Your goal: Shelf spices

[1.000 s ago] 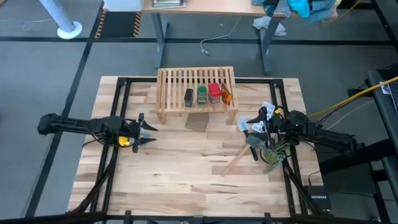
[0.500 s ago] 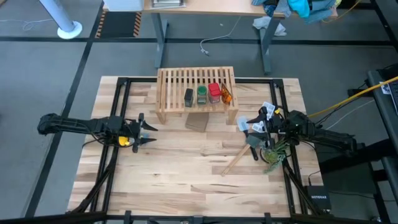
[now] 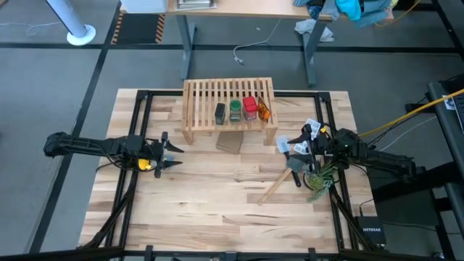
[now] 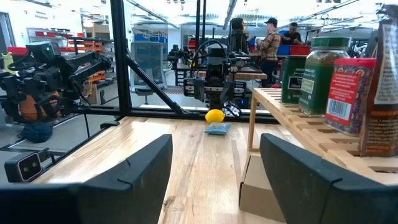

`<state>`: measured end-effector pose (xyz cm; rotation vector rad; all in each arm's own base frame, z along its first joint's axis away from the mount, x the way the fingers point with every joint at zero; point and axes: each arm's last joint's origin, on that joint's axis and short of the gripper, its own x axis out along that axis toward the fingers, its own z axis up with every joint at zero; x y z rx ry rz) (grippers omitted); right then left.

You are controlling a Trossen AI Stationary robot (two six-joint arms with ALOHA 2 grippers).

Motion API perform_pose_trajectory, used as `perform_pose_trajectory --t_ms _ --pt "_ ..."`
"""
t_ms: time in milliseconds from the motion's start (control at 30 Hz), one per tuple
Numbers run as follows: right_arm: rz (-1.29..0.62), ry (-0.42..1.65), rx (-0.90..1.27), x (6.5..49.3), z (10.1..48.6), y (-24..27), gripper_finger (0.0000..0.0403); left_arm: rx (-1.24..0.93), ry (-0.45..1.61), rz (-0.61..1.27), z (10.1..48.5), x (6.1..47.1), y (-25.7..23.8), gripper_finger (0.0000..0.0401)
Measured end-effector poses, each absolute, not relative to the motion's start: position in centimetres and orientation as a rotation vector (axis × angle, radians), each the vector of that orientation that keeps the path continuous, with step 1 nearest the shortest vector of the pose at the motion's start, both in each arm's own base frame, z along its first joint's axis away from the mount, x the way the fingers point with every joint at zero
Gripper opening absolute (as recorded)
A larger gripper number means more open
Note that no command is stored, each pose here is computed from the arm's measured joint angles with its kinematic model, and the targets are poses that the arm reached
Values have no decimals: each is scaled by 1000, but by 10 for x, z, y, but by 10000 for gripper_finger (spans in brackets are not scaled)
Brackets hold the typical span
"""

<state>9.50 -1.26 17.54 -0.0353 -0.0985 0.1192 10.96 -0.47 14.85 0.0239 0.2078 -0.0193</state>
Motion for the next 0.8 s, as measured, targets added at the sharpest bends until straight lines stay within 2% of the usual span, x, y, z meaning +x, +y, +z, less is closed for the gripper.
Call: perform_pose_trajectory --t_ms 300,800 --pt "7 -54 -25 96 172 -23 250 24 208 -19 148 110 -5 210" --pt "9 -37 -19 96 170 -23 250 24 207 -19 149 110 -5 210"
